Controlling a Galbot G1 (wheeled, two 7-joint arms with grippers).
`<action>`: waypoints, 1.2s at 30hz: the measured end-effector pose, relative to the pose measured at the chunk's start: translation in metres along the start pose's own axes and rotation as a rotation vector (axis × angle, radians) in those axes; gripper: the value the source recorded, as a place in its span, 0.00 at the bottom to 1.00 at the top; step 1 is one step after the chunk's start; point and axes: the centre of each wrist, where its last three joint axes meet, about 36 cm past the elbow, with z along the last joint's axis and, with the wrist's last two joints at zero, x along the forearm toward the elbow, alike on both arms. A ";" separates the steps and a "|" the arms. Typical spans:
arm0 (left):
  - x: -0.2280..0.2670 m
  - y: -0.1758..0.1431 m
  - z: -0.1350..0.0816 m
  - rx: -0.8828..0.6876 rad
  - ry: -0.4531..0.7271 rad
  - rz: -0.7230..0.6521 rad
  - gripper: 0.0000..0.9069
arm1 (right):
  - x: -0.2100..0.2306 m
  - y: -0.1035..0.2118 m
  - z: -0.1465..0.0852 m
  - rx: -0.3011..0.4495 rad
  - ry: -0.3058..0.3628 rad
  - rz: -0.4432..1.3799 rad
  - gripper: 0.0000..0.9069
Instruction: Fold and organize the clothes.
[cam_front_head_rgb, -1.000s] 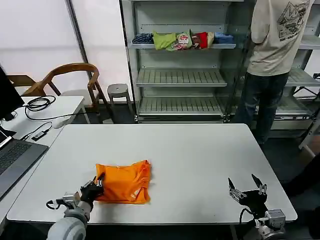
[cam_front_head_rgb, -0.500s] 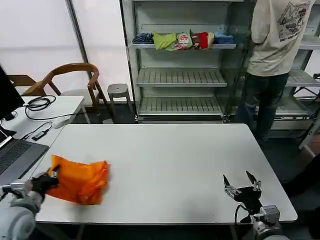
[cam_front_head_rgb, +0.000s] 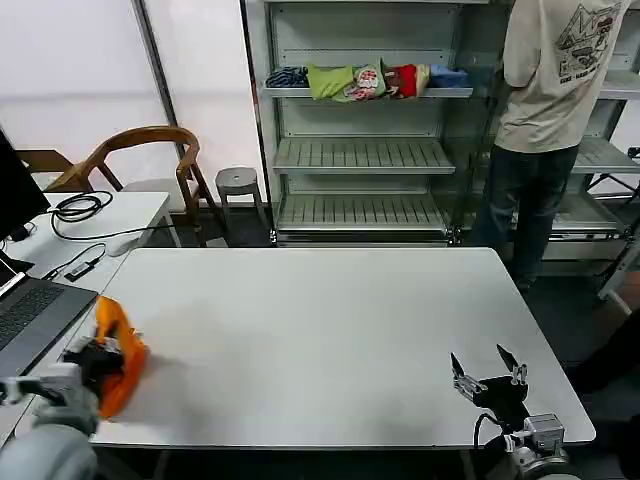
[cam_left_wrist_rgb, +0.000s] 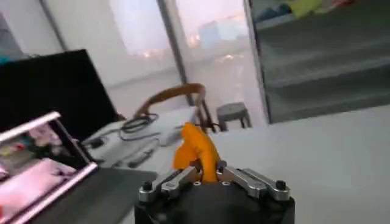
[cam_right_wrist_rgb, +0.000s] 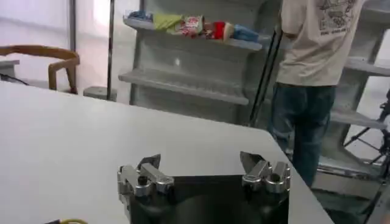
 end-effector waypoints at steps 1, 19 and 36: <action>0.004 -0.016 0.004 0.009 0.005 0.032 0.02 | 0.001 -0.001 0.001 0.002 0.003 0.003 1.00; 0.022 -0.208 0.010 0.155 -0.096 0.348 0.02 | 0.003 -0.022 0.000 0.017 0.021 0.061 1.00; 0.008 -0.276 -0.019 0.241 -0.140 0.436 1.00 | -0.004 -0.031 -0.004 0.014 0.007 0.083 1.00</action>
